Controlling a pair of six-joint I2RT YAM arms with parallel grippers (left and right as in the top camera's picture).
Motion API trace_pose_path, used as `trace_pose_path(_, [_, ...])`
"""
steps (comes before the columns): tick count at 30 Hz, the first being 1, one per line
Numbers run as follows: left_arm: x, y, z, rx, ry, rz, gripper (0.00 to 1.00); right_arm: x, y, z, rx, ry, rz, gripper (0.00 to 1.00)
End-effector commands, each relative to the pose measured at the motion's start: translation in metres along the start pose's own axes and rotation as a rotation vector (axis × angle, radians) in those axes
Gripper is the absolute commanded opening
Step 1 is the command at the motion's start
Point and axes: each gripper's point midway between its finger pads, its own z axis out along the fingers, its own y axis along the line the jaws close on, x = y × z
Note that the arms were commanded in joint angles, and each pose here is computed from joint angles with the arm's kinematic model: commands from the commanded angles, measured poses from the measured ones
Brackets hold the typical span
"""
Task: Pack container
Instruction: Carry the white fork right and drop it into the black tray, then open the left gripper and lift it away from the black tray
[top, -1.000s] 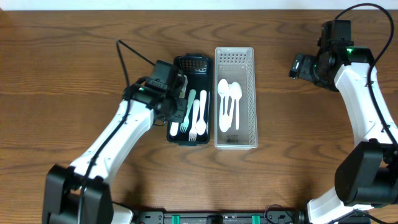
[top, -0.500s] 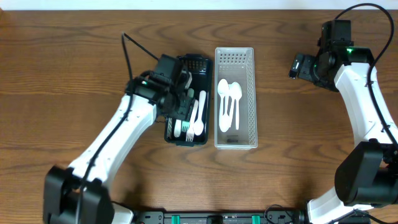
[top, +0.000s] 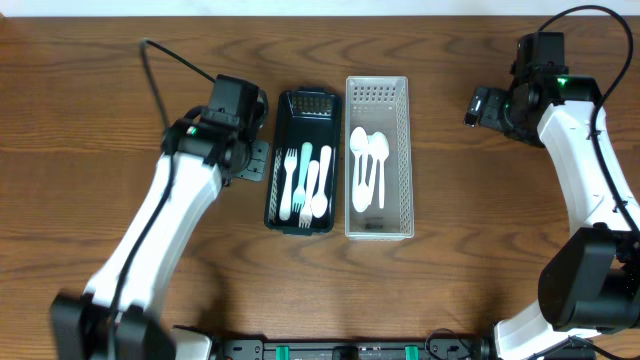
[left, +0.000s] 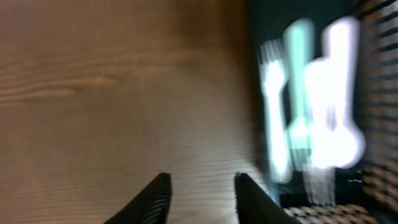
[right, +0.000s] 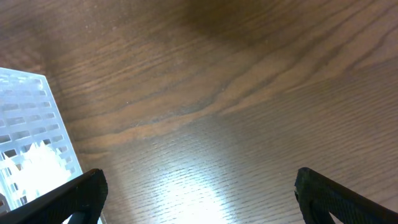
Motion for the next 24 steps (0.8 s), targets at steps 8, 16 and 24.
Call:
trace_pose_path(8, [0.016, -0.001, 0.068, 0.041, 0.157, 0.029, 0.31, -0.007, 0.000, -0.008, -0.007, -0.024, 0.004, 0.99])
trace_pose_path(16, [0.015, -0.028, 0.068, 0.125, 0.153, 0.059, 0.30, -0.007, 0.000, -0.008, -0.006, -0.024, 0.004, 0.99])
trace_pose_path(24, [0.018, -0.046, 0.065, 0.139, 0.161, 0.112, 0.29, -0.007, 0.000, -0.008, -0.007, -0.024, 0.004, 0.99])
